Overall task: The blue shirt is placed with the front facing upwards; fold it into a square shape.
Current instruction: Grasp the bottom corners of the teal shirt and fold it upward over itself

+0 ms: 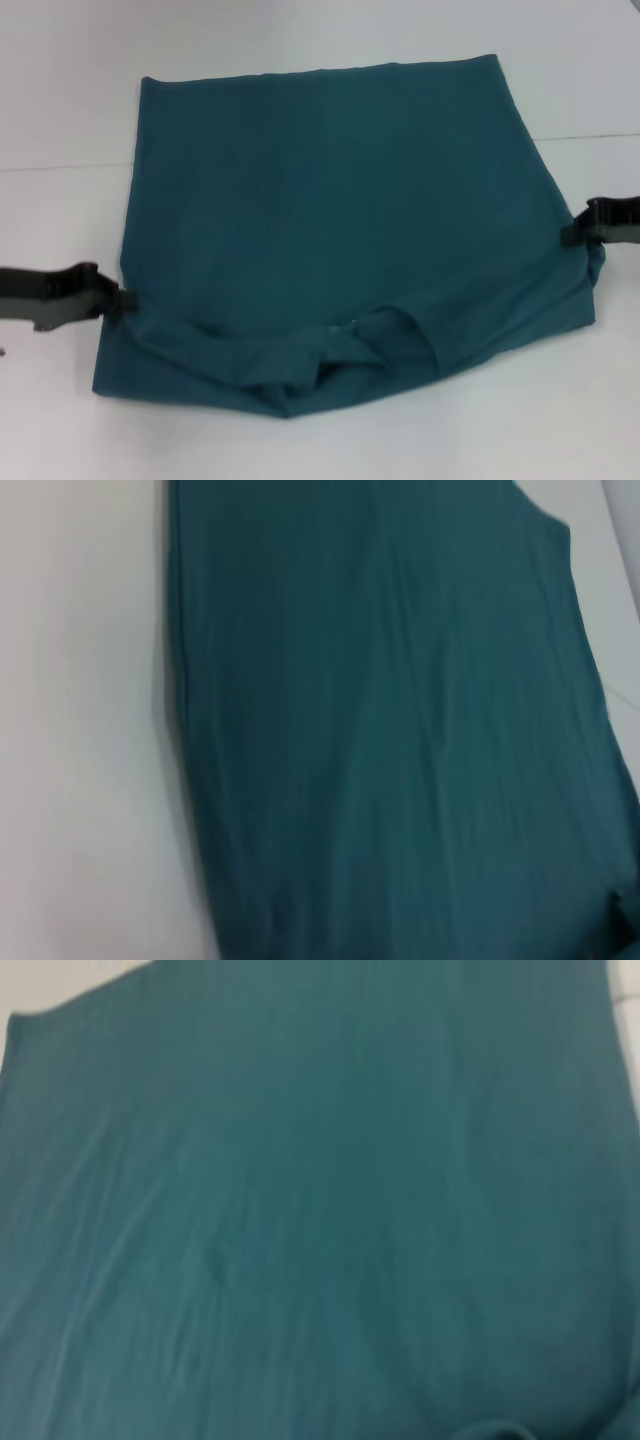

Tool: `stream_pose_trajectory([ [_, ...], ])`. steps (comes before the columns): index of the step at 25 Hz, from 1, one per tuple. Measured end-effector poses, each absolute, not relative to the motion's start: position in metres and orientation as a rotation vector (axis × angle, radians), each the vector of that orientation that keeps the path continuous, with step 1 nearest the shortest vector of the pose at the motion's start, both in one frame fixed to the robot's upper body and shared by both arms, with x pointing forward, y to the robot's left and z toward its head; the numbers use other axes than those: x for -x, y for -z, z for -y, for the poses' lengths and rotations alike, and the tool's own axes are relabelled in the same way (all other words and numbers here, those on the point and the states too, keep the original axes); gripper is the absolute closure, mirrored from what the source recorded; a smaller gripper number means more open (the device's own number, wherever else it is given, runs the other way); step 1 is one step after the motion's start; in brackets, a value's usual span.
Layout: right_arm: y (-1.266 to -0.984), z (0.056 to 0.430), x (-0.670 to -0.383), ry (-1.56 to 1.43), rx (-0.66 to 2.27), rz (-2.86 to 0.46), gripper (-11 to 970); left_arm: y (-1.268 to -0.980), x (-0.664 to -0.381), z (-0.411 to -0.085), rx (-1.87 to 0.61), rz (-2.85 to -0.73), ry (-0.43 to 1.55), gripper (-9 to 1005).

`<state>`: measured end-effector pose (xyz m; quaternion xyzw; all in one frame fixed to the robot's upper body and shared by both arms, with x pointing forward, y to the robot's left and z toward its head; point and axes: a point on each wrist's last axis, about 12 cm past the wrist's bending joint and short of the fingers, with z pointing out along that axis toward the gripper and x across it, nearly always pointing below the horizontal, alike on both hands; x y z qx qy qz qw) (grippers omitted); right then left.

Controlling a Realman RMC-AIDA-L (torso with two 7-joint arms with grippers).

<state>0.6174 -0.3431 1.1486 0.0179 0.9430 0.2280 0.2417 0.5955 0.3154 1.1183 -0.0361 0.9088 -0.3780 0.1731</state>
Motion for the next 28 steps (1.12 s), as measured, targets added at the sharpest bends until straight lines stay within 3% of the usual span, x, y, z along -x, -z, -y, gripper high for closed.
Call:
stream_pose_trajectory([
  [12,-1.139,0.331,-0.641,-0.480,-0.142,-2.511,933,-1.132,-0.644,-0.288,0.024,-2.516,0.772,995],
  [28,-1.134,0.303,-0.678,-0.282,-0.113,-2.404,933,-1.146,-0.676,-0.274,-0.171,-2.314,0.508,995],
])
